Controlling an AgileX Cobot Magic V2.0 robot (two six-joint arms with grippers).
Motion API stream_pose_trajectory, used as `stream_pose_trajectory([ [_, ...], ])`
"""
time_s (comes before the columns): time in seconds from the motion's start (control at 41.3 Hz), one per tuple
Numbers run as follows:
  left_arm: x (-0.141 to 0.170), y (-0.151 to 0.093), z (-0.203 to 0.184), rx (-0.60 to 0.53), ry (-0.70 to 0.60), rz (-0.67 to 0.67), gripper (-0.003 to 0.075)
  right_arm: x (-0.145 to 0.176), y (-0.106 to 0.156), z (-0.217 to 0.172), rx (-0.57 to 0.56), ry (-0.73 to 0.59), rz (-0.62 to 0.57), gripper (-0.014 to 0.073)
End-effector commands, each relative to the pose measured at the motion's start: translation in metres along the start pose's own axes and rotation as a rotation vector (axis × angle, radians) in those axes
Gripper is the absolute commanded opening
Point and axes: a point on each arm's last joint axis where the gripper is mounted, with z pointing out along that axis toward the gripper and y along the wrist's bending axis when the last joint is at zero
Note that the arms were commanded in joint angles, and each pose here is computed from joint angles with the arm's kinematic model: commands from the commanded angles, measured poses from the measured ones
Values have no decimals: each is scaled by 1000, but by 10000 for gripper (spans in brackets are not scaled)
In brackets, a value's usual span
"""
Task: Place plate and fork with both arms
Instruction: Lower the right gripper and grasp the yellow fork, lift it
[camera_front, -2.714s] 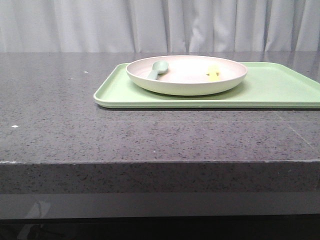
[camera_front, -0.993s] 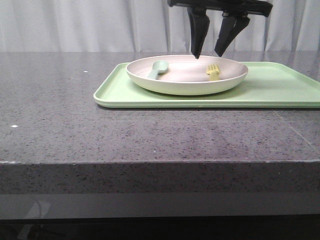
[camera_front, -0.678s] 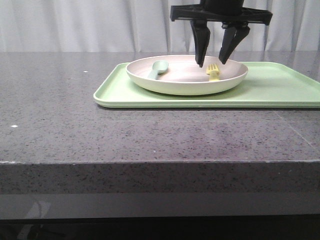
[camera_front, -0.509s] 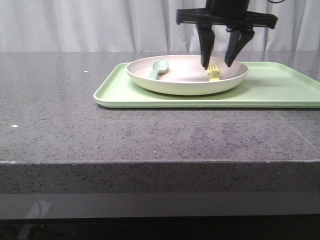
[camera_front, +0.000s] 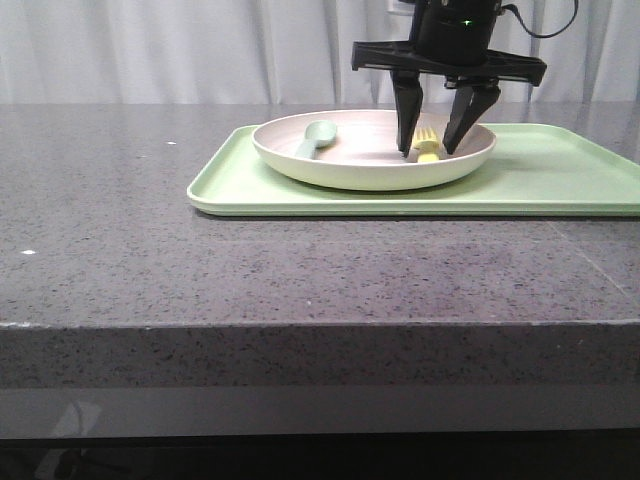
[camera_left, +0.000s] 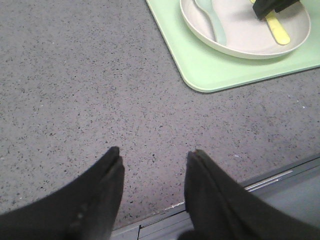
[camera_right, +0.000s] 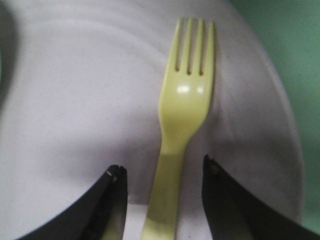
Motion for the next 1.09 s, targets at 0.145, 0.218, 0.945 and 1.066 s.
stream_pose_trajectory([
  [0.145,-11,-2,-6,18,-88,-6,303,-10,2,-36,-50,-122,14,323],
  [0.218,-11,-2,-6,18,-88,-6,303,-9,2,-36,-46,-114,14,282],
  [0.945,-11,-2,-6,18,-88,-6,303,-9,2,-53,-27,-69,12,88],
  [1.066,-11,-2,-6,18,-88,-6,303,-11,3,-79,-29,-86,0,88],
])
